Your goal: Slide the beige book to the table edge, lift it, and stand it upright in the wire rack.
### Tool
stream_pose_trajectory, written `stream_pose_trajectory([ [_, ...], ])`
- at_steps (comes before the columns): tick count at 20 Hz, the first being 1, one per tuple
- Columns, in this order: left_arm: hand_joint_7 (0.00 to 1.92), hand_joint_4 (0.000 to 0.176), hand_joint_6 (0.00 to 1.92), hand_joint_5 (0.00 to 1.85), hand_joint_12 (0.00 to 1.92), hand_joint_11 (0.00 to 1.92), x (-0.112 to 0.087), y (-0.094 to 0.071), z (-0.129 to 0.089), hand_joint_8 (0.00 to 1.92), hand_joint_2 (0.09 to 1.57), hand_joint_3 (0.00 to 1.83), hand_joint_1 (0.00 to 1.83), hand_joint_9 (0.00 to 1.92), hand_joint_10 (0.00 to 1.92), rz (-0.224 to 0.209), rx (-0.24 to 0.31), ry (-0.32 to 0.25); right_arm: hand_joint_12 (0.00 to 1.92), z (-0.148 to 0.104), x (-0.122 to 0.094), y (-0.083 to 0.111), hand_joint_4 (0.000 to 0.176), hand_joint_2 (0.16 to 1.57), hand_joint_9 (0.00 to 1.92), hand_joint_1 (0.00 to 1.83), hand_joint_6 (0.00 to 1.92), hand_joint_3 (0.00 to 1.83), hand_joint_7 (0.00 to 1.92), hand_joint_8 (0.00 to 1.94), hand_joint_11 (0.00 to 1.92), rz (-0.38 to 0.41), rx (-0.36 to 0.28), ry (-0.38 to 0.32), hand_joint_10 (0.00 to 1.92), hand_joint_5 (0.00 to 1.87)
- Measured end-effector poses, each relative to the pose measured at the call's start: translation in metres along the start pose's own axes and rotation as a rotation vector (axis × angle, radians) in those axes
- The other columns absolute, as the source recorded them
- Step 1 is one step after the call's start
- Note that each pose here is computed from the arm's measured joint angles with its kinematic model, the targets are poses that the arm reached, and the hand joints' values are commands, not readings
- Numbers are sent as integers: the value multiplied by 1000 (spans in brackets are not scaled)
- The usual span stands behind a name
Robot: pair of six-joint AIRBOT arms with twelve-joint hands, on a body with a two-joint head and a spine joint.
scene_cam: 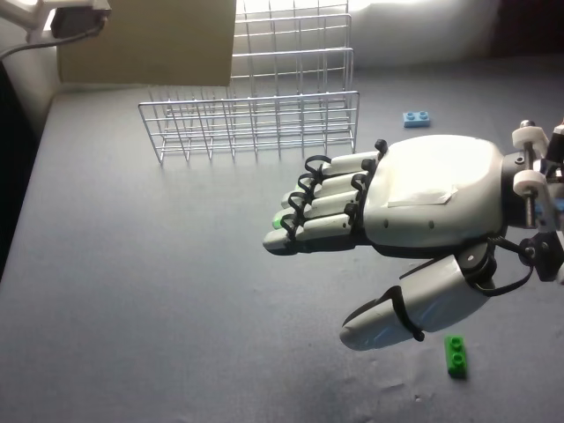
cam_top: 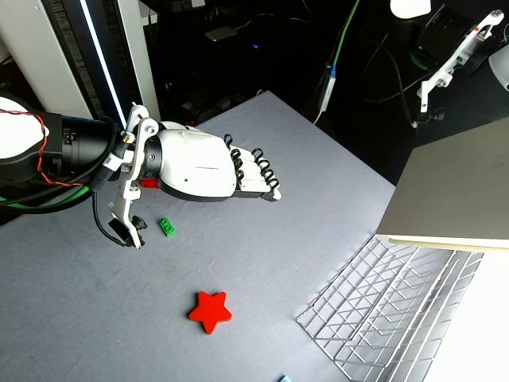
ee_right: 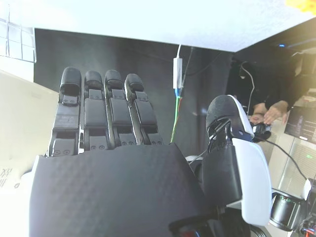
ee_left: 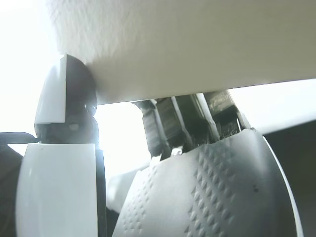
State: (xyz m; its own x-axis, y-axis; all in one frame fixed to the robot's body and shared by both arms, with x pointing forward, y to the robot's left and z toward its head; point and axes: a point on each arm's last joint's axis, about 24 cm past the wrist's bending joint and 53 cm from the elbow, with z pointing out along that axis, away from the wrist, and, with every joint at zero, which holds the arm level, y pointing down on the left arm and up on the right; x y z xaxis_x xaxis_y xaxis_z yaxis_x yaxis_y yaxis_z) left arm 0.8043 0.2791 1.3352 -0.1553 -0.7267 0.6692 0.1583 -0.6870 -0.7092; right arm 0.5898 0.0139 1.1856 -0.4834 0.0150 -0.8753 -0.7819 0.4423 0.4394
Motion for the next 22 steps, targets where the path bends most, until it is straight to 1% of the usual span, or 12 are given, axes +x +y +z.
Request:
stream_pose_trajectory([
  [1,851,0,1168,785,1643,532,0,0,0,1222,1192,0,1351,756,1509,0,3,0,336,0,0,0,0,1188,99,0,1,0,120,1,0,0,0,0,2,131],
  [2,834,0,1211,766,1625,529,0,-1,0,1234,1198,1,1348,750,1513,0,10,-2,343,0,0,0,0,1182,97,0,1,0,115,1,0,1,0,-1,2,131],
  [5,829,0,1195,768,1642,549,-3,2,-1,1241,1197,1,1349,759,1521,6,14,-8,399,0,1,3,0,1185,99,0,4,1,124,3,0,1,-6,1,2,140],
  [7,843,0,1204,786,1625,544,-3,3,-1,1217,1193,0,1350,752,1504,8,22,-9,340,0,1,3,0,1185,80,0,1,1,109,2,0,0,-7,2,0,127],
  [9,808,0,1225,751,1654,507,0,6,0,1275,1210,2,1344,729,1553,11,28,-5,306,1,1,3,0,1176,70,0,0,0,100,0,0,-3,-8,2,0,112],
  [10,844,0,1179,792,1624,542,2,8,0,1220,1194,0,1350,751,1508,7,29,-4,389,1,1,3,0,1174,96,0,1,0,123,1,0,-3,-8,2,1,132],
  [11,829,0,1174,778,1651,545,4,12,0,1249,1200,1,1348,737,1543,7,25,-1,369,1,1,4,0,1173,78,0,0,0,98,1,0,-3,-8,2,0,112],
  [13,846,0,1182,785,1654,535,8,16,0,1205,1193,0,1350,752,1523,8,19,6,425,1,1,4,0,1176,104,0,6,0,125,6,0,-3,-9,2,6,142],
  [19,861,0,1214,783,1642,537,6,10,0,1184,1189,0,1350,758,1493,3,53,-3,396,1,2,5,0,1178,90,0,0,0,113,0,0,-6,-9,3,0,131],
  [20,848,0,1229,774,1632,545,6,9,1,1202,1193,1,1349,756,1499,-1,60,-6,410,1,2,5,0,1178,96,0,2,0,121,2,0,-6,-10,3,2,137],
  [22,840,0,1200,773,1638,551,8,13,1,1215,1194,0,1350,760,1514,-4,56,-3,450,1,2,5,0,1175,113,0,3,0,133,4,0,-10,-11,4,5,146],
])
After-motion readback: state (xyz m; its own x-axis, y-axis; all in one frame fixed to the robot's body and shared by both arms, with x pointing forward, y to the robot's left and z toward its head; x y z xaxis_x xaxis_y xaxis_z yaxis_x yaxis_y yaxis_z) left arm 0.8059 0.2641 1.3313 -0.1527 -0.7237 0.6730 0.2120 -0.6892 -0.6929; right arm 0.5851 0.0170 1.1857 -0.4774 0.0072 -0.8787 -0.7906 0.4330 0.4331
